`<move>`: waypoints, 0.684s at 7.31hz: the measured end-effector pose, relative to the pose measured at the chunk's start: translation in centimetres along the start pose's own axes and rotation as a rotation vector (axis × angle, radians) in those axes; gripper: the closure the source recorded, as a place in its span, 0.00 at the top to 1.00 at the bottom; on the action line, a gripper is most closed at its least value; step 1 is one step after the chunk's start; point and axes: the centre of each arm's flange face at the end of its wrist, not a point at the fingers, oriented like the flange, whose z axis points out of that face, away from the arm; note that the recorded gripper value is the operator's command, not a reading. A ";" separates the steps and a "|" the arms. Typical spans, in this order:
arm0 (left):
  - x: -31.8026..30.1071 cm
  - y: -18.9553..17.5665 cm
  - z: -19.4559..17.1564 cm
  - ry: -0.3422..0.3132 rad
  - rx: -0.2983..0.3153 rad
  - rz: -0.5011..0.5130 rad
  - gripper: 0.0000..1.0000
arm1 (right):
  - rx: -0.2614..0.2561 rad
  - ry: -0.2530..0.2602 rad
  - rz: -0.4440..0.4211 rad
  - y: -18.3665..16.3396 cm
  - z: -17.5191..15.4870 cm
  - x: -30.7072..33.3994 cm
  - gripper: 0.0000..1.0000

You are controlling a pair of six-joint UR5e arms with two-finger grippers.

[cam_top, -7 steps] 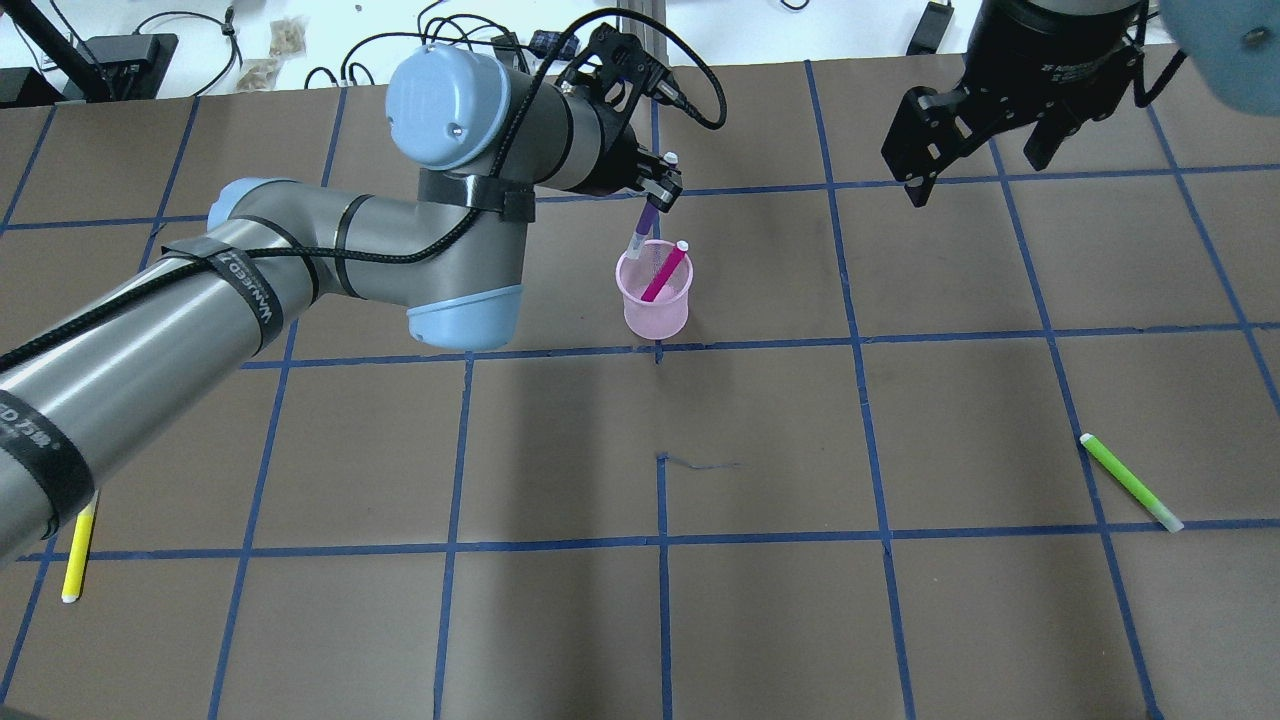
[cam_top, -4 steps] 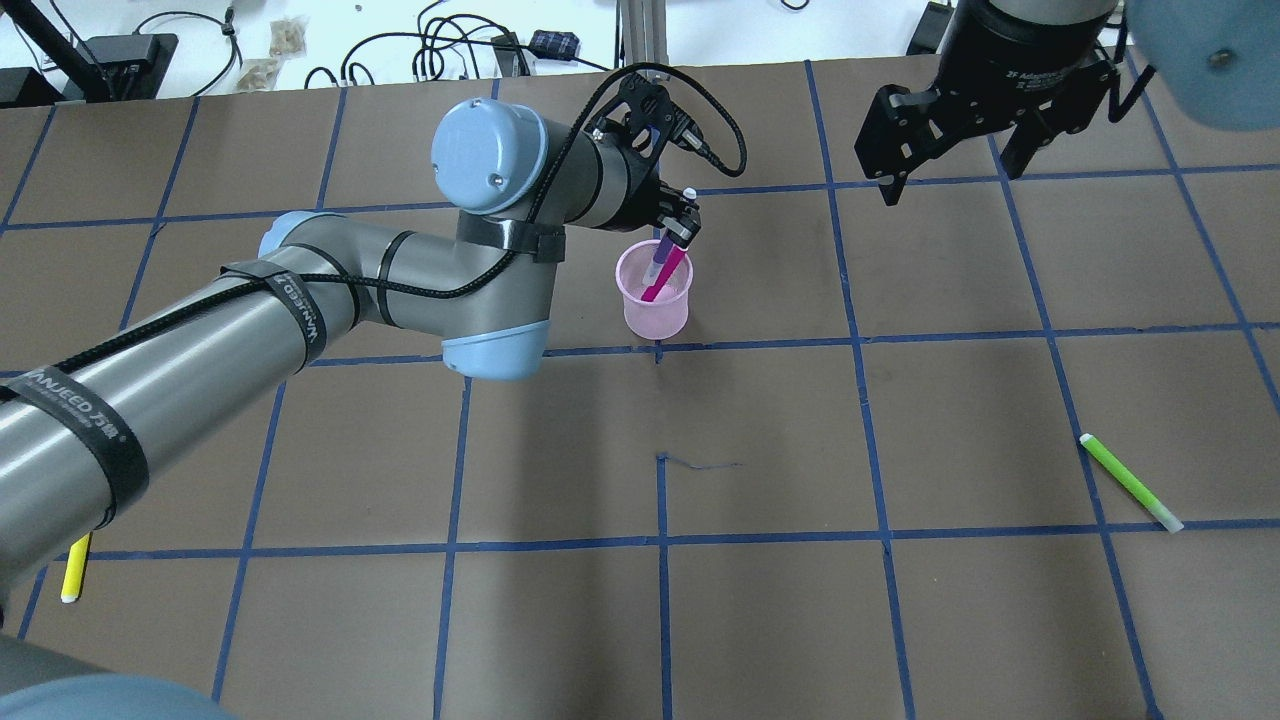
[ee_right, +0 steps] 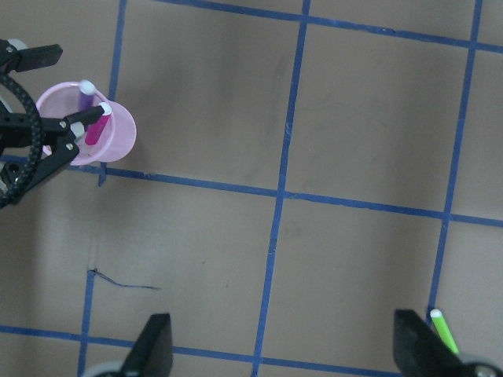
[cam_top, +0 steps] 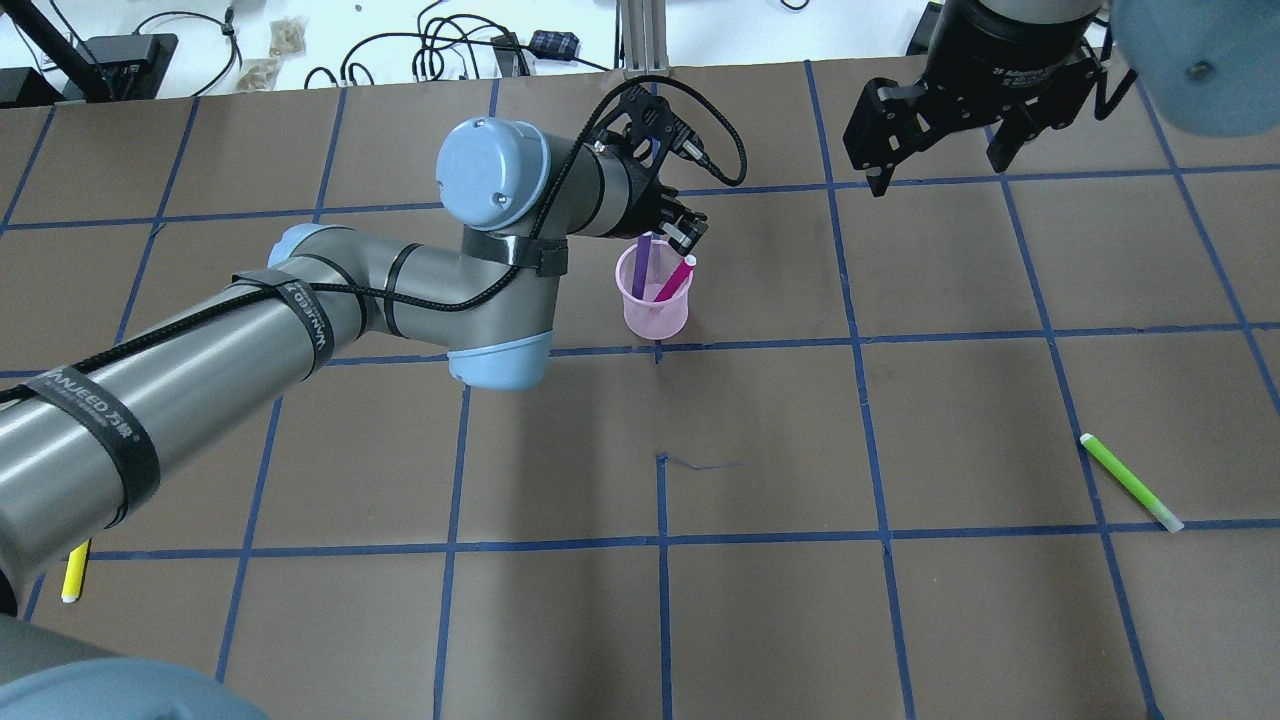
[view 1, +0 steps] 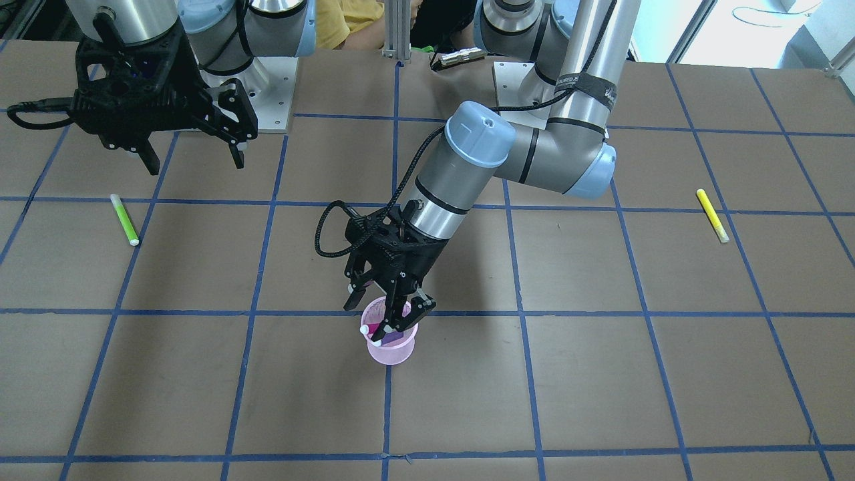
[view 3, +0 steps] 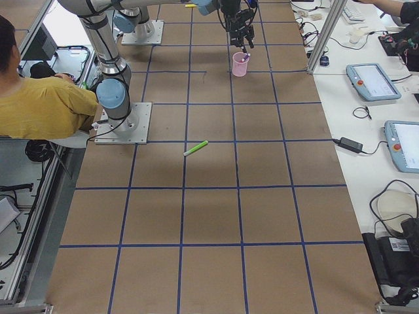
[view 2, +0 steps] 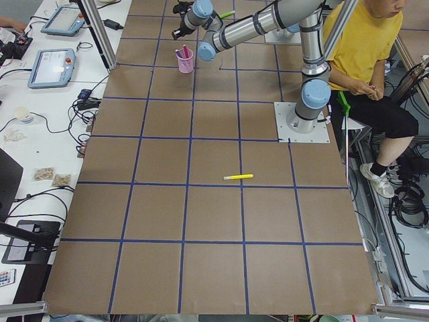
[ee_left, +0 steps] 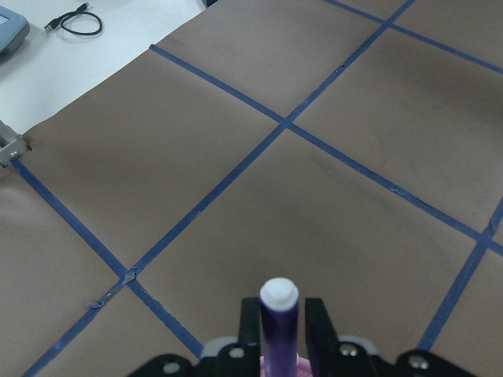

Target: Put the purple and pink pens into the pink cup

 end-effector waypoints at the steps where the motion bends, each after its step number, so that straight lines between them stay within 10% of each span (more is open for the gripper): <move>1: -1.4 -0.2 -1.1 -0.009 -0.013 -0.022 1.00 | 0.025 -0.024 0.009 -0.4 -0.1 0.4 1.00; 3: -6.2 0.7 -5.1 -0.002 -0.134 -0.142 1.00 | 0.029 -0.037 0.010 -0.3 0.0 1.1 1.00; 5: -10.3 2.0 -11.8 -0.024 -0.385 -0.283 1.00 | 0.032 -0.040 0.004 -0.4 0.0 1.2 1.00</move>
